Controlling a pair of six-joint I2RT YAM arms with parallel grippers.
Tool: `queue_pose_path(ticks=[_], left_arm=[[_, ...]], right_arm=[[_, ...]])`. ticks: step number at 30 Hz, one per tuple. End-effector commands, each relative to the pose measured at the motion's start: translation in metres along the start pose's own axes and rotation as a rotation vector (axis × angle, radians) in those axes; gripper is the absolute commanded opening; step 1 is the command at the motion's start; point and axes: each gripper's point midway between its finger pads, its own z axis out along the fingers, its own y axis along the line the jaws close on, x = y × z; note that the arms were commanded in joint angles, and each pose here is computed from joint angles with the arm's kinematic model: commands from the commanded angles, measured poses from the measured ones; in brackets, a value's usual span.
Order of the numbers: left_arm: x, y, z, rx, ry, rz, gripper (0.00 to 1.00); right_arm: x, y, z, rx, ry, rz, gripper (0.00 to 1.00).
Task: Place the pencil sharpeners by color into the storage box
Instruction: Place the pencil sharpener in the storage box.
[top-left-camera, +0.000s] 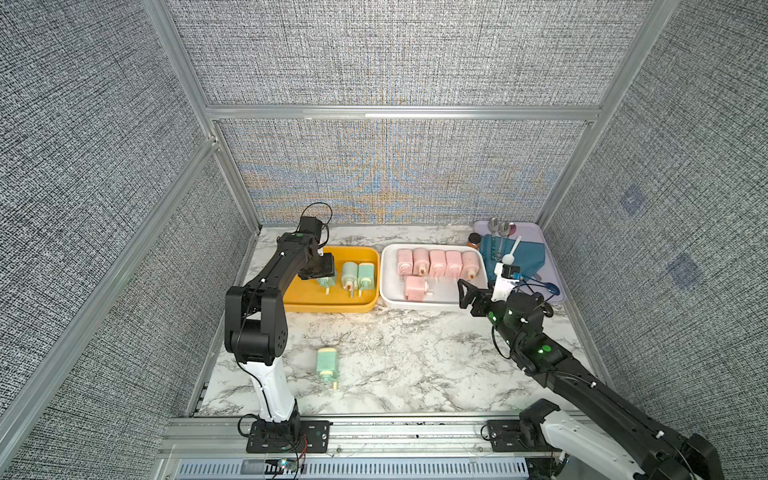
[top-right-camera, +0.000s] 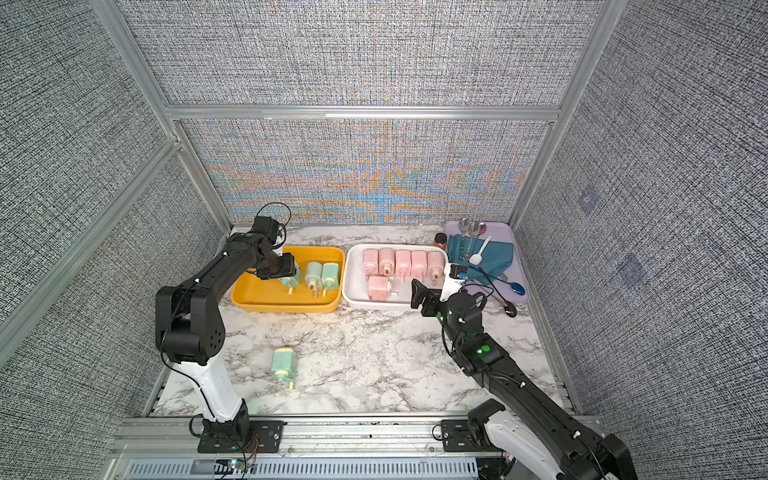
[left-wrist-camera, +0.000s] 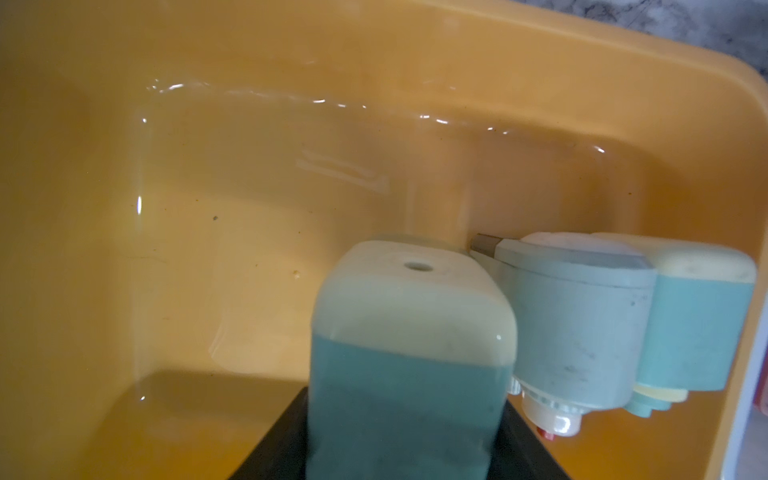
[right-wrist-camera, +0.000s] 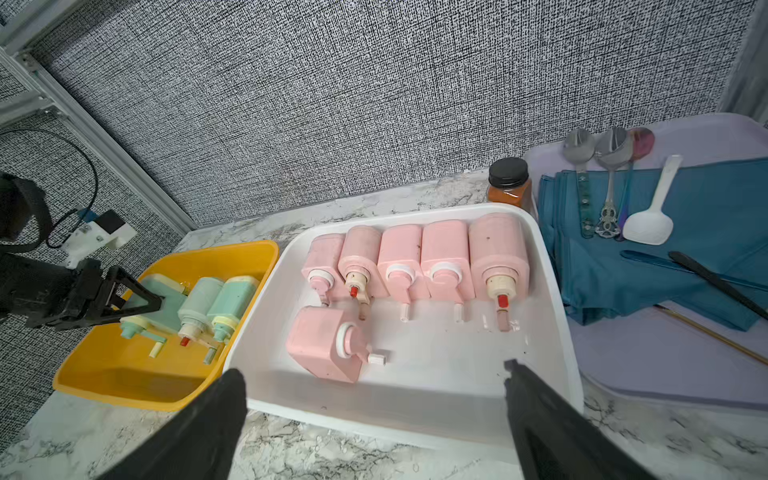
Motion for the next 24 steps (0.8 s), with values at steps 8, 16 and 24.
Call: queue_pose_path(ticks=[8,16,24], left_arm=[[-0.008,-0.015,0.014,0.107,-0.003,0.018,0.01],[-0.007,-0.019,0.024,0.133,0.016,0.007,0.05],[0.000,-0.022,0.038,0.149,0.054,-0.015,0.12]], right_arm=[[-0.003,0.002,0.000,-0.005,-0.003,0.004,0.99],[-0.002,0.002,0.001,-0.007,0.002,0.005,0.99],[-0.001,0.001,0.001,-0.003,0.006,0.003,0.99]])
